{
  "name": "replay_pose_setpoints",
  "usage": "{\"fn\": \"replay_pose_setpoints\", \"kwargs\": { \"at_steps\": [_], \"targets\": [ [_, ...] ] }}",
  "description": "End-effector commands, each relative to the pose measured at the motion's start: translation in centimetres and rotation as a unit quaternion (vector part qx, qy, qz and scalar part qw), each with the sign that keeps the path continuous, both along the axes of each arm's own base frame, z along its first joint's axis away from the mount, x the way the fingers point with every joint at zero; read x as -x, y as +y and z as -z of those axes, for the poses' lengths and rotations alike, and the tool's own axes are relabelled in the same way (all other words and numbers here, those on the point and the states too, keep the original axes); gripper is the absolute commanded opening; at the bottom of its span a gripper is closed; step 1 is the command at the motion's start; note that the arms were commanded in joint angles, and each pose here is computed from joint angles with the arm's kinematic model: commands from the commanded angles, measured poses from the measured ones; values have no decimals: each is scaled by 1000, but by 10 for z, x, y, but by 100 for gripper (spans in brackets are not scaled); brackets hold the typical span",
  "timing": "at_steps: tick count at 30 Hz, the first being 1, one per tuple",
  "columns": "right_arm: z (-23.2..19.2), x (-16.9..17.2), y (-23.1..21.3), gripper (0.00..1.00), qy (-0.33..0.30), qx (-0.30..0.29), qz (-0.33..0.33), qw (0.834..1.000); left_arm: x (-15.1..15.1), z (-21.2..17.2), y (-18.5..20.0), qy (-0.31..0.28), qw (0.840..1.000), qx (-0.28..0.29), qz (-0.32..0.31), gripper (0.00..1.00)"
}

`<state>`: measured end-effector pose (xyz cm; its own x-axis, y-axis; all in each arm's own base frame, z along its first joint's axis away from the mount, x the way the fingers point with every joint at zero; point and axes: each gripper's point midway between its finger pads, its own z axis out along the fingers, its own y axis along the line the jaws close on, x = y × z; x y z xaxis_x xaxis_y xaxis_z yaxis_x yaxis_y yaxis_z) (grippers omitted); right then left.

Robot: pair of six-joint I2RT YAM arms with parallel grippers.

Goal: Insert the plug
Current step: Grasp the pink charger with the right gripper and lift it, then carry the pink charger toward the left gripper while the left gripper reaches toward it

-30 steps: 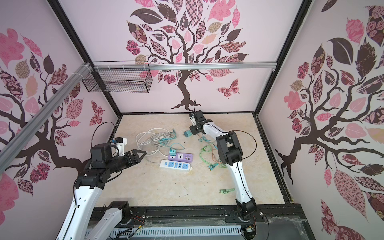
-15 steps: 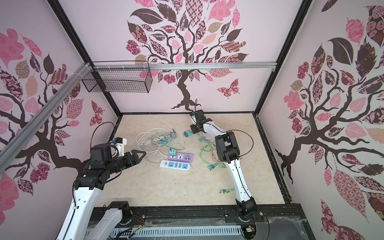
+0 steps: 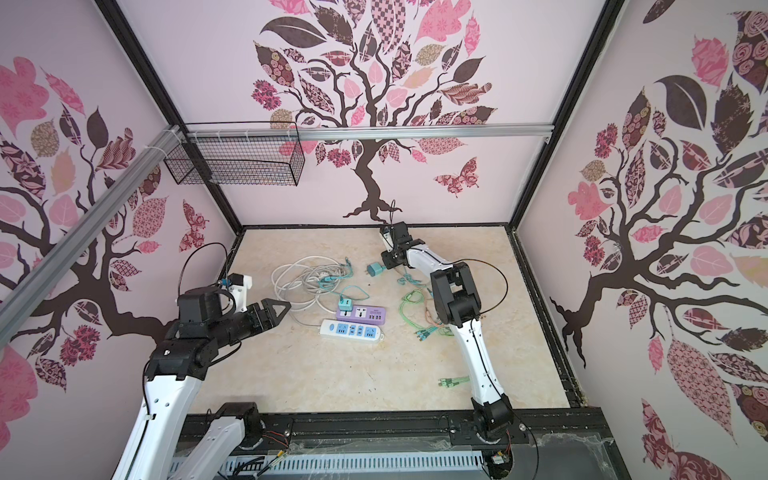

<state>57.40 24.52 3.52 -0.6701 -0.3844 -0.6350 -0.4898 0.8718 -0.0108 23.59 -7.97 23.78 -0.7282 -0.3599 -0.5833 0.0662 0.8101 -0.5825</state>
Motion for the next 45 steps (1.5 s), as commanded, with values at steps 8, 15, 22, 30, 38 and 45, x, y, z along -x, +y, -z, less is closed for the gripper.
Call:
{"fn": "replay_pose_setpoints", "kwargs": {
  "at_steps": [8,15,22,30,38,45],
  "targets": [
    [-173,33,-9,29,-127,-34,-38,991,-11,-1,-13,-13,999,41,26,78],
    [-234,105,-8,27,-149,-87,-103,980,-16,-21,-26,-33,995,76,60,79],
    [-278,197,-1,27,-176,-142,-176,958,-18,-51,-46,-59,982,145,106,81],
    [-270,311,44,29,-174,-172,-294,924,-3,-69,-92,-61,961,180,201,86],
    [-267,348,57,25,-156,-210,-337,905,16,-79,-112,-62,936,215,272,86],
    [-265,361,78,23,-145,-207,-380,890,34,-74,-135,-47,916,221,332,84]
  ]
}}
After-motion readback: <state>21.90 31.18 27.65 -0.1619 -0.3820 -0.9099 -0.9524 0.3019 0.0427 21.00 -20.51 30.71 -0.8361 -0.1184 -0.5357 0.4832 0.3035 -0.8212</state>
